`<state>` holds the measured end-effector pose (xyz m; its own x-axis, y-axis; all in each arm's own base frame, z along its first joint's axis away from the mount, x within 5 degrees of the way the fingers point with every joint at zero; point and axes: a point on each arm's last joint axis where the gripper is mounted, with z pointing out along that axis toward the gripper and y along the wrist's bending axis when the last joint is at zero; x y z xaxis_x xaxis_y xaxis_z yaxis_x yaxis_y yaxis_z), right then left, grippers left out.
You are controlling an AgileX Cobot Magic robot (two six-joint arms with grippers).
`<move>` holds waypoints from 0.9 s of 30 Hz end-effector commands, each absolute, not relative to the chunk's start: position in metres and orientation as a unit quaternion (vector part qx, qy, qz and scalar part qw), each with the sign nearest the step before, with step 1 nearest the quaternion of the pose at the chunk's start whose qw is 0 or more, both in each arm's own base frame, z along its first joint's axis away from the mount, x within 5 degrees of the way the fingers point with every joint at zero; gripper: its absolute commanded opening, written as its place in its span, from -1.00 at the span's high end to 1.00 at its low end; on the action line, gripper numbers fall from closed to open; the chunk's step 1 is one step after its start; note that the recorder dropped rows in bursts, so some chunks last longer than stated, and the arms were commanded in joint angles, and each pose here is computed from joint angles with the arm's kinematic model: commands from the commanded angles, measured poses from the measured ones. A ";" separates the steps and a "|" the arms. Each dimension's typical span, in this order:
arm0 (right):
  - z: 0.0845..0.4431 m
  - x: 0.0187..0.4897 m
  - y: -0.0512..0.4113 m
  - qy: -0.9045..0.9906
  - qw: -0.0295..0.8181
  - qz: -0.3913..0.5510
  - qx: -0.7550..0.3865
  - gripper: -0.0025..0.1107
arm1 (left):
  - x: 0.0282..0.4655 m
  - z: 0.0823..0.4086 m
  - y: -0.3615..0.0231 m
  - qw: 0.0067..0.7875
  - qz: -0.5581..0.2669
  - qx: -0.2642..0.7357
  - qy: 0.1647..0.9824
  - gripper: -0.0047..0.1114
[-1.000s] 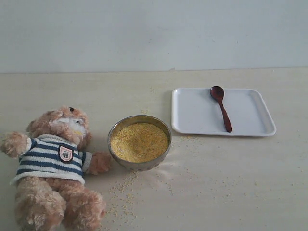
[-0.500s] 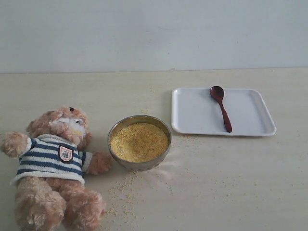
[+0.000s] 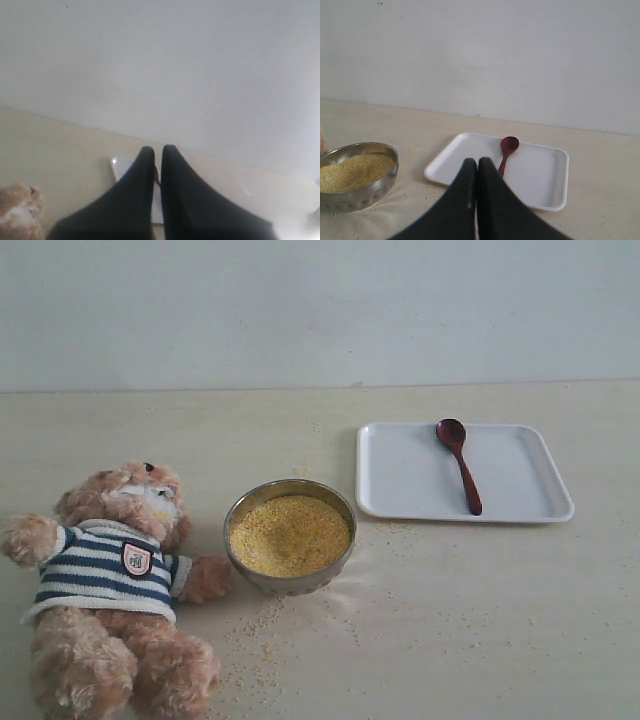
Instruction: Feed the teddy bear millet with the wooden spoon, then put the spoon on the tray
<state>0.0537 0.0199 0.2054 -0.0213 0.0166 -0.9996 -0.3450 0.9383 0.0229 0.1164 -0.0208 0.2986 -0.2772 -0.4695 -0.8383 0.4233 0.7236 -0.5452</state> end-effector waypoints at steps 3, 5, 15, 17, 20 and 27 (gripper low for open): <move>0.204 0.054 0.020 0.702 0.691 0.130 -0.117 0.96 | 0.104 0.305 -0.026 0.645 -0.299 -0.009 0.703 0.83; 0.204 0.054 0.020 0.702 0.691 0.130 -0.117 0.96 | 0.098 0.306 -0.028 0.660 -0.267 0.002 0.702 0.83; 0.204 0.054 0.020 0.702 0.691 0.130 -0.117 0.96 | 0.053 0.314 -0.029 0.750 -0.079 0.054 0.655 0.83; 0.204 0.054 0.020 0.702 0.691 0.130 -0.117 0.96 | 0.046 0.315 -0.029 0.761 -0.069 0.055 0.643 0.83; 0.204 0.054 0.020 0.702 0.691 0.130 -0.117 0.96 | 0.046 0.302 -0.028 0.744 -0.113 0.018 0.658 0.83; 0.204 0.054 0.020 0.702 0.691 0.130 -0.117 0.96 | 0.045 0.254 -0.026 0.728 -0.149 0.012 0.669 0.83</move>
